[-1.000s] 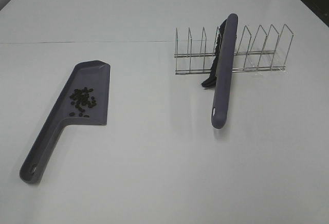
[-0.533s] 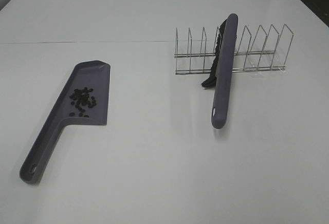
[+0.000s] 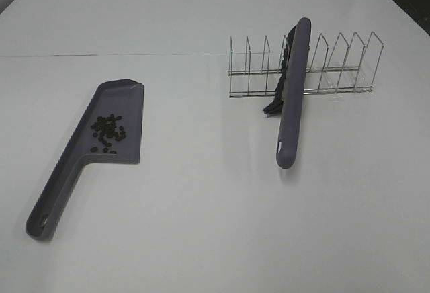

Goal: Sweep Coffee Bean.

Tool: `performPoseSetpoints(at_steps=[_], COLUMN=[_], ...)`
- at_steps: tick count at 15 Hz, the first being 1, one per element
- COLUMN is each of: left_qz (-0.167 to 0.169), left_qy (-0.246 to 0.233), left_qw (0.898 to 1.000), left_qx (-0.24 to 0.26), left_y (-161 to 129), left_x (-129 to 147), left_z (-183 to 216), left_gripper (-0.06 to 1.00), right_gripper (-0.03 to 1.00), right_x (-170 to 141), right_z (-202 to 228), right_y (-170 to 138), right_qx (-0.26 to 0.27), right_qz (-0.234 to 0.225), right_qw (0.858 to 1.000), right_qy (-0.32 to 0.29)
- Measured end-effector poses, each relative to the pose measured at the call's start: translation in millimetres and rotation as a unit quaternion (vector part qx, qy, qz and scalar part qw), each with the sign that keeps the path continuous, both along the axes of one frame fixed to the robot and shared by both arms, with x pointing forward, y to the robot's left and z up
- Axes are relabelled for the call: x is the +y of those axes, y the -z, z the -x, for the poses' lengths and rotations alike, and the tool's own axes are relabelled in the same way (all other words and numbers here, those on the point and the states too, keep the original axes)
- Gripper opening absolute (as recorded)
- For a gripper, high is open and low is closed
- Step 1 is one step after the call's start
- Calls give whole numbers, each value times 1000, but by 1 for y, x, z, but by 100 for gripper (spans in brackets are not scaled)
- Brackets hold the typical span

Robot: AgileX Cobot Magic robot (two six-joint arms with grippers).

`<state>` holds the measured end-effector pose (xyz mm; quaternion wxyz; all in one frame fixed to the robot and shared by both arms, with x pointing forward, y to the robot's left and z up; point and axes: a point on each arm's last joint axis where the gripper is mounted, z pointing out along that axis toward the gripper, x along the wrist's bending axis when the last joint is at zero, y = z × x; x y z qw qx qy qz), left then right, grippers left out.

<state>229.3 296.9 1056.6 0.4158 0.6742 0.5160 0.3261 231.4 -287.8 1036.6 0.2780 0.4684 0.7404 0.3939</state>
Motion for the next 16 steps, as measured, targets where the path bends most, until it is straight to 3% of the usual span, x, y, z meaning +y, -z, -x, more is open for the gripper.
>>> performPoseSetpoints(at_steps=[5,16], left_qz=[0,0], left_qy=[-101,-101], left_qw=[995,995], left_qx=[0,0], left_y=[0,0], left_x=[-2,-2], left_z=[-1,-1], left_gripper=[83,83], right_gripper=[76,76], right_x=[2,2], right_z=[-4,-4], right_y=[0,0], right_qx=[0,0], right_qz=[0,0], right_qw=[990,990], right_qy=[138,142])
